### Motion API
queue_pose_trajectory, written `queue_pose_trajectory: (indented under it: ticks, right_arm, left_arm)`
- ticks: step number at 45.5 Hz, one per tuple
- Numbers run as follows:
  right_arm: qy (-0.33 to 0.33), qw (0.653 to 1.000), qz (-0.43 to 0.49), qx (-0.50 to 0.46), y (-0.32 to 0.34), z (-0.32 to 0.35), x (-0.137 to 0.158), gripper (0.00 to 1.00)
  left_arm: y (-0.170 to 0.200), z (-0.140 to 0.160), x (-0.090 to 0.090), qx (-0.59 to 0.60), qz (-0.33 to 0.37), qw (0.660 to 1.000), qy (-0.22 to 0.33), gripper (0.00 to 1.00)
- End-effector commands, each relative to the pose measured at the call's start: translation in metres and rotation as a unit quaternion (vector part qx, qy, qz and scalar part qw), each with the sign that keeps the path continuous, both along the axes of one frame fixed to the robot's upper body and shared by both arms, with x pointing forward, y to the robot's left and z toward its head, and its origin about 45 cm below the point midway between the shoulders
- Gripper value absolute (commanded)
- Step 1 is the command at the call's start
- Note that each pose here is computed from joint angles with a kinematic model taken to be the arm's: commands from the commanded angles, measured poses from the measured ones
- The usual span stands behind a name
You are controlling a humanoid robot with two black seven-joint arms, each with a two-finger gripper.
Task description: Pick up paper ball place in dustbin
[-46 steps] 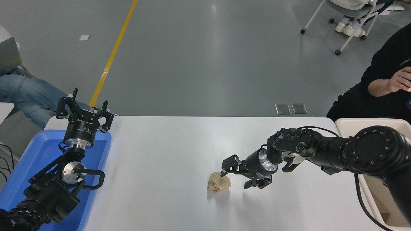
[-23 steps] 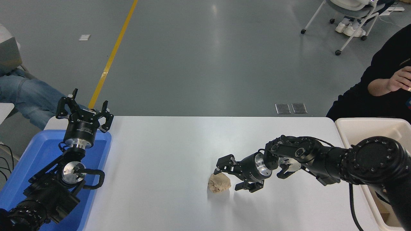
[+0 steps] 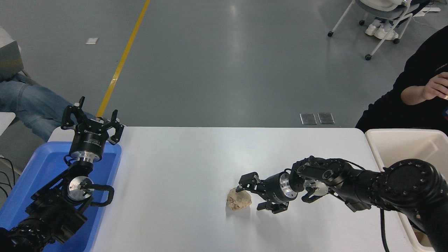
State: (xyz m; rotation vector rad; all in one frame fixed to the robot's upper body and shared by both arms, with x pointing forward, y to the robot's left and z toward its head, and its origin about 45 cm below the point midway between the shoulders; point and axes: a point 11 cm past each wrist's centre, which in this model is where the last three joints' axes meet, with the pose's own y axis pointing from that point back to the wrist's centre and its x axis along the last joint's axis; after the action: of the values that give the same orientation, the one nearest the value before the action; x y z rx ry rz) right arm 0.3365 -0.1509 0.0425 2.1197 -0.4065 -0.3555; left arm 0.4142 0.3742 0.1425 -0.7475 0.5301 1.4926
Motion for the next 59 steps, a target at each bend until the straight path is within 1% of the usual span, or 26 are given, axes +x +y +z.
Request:
queue_pose_trajectory:
  ticks: [1, 3, 5, 13, 20, 24, 29, 32, 42, 47, 52, 59]
  right_arm:
    - [-0.033, 0.999, 0.037, 0.021, 0.006, 0.001, -0.003, 0.18]
    - [-0.038, 0.998, 0.048, 0.028, 0.009, 0.002, -0.004, 0.12]
    - [-0.043, 0.997, 0.057, 0.032, 0.011, 0.003, -0.004, 0.00]
    - [-0.059, 0.993, 0.099, 0.029, 0.017, 0.011, -0.002, 0.00]
    - [-0.075, 0.988, 0.133, 0.025, 0.028, 0.028, 0.006, 0.00]
    - [-0.091, 0.984, 0.154, 0.024, 0.036, 0.046, 0.016, 0.00]
    - [-0.111, 0.981, 0.160, 0.014, 0.026, 0.068, 0.032, 0.00]
    - [-0.131, 0.978, 0.163, 0.007, 0.020, 0.090, 0.047, 0.00]
    - [-0.197, 0.970, 0.145, -0.011, -0.012, 0.167, 0.089, 0.00]
    - [-0.227, 0.965, 0.128, -0.019, -0.032, 0.202, 0.105, 0.00]
    - [-0.250, 0.961, 0.112, -0.024, -0.049, 0.233, 0.116, 0.00]
    - [-0.270, 0.958, 0.092, -0.024, -0.074, 0.267, 0.122, 0.00]
  left_arm:
    - [0.000, 0.000, 0.000, 0.000, 0.000, 1.000, 0.000, 0.99]
    - [0.000, 0.000, 0.000, 0.000, 0.000, 1.000, 0.000, 0.99]
    - [0.000, 0.000, 0.000, 0.000, 0.000, 1.000, 0.000, 0.99]
    - [0.000, 0.000, 0.000, 0.000, 0.000, 1.000, 0.000, 0.99]
    - [0.000, 0.000, 0.000, 0.000, 0.000, 1.000, 0.000, 0.99]
    - [0.000, 0.000, 0.000, 0.000, 0.000, 1.000, 0.000, 0.99]
    - [0.000, 0.000, 0.000, 0.000, 0.000, 1.000, 0.000, 0.99]
    - [0.000, 0.000, 0.000, 0.000, 0.000, 1.000, 0.000, 0.99]
    - [0.000, 0.000, 0.000, 0.000, 0.000, 1.000, 0.000, 0.99]
    - [0.000, 0.000, 0.000, 0.000, 0.000, 1.000, 0.000, 0.99]
    - [0.000, 0.000, 0.000, 0.000, 0.000, 1.000, 0.000, 0.99]
    - [0.000, 0.000, 0.000, 0.000, 0.000, 1.000, 0.000, 0.99]
